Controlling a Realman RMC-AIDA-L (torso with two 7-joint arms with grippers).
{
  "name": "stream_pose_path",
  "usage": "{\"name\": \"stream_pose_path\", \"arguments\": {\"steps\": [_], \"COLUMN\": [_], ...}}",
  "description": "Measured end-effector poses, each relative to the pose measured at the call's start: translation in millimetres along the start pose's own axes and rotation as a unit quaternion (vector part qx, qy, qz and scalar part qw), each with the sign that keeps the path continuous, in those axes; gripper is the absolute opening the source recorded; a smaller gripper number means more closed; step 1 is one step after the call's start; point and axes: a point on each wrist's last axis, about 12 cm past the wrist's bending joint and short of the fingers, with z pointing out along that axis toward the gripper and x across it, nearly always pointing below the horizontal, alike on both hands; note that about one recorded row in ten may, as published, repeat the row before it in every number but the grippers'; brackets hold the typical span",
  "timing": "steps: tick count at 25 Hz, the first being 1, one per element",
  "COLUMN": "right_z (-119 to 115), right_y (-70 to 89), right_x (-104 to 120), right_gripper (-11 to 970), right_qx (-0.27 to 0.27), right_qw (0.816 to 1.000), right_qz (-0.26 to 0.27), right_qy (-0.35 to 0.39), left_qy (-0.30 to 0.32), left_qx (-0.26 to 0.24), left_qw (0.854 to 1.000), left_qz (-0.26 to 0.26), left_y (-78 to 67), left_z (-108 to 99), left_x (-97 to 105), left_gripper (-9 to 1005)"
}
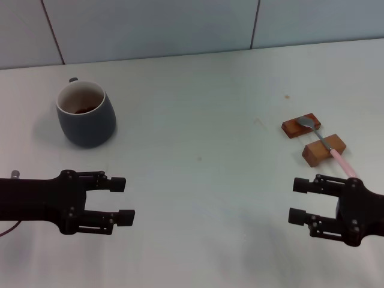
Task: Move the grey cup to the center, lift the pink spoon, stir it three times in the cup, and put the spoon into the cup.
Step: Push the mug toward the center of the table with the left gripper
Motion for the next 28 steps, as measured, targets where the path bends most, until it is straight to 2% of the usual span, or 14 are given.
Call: {"name": "stream_pose_path", "arguments": {"steps": [10,28], "right_z": [0.3,0.7], "right_y": [9.6,8.2], "right_x": [10.2,9.6], "right_gripper": [669,668], "right_qx": [-0.004,-0.003], "right_qw": [1.000,1.000], "right_qz": [0.016,0.015], "right_qy": [-0.011,-0.010], "left_qy": [-0.001,-0.001], "left_qx": [-0.002,-0.003], "left_qw": [1.000,1.000], "left_qz": [0.002,0.004], "left_y": [0.4,1.8], "left_z": [0.2,0.7], "left_x": [-1.0,-3.3], "left_gripper": [817,816]}}
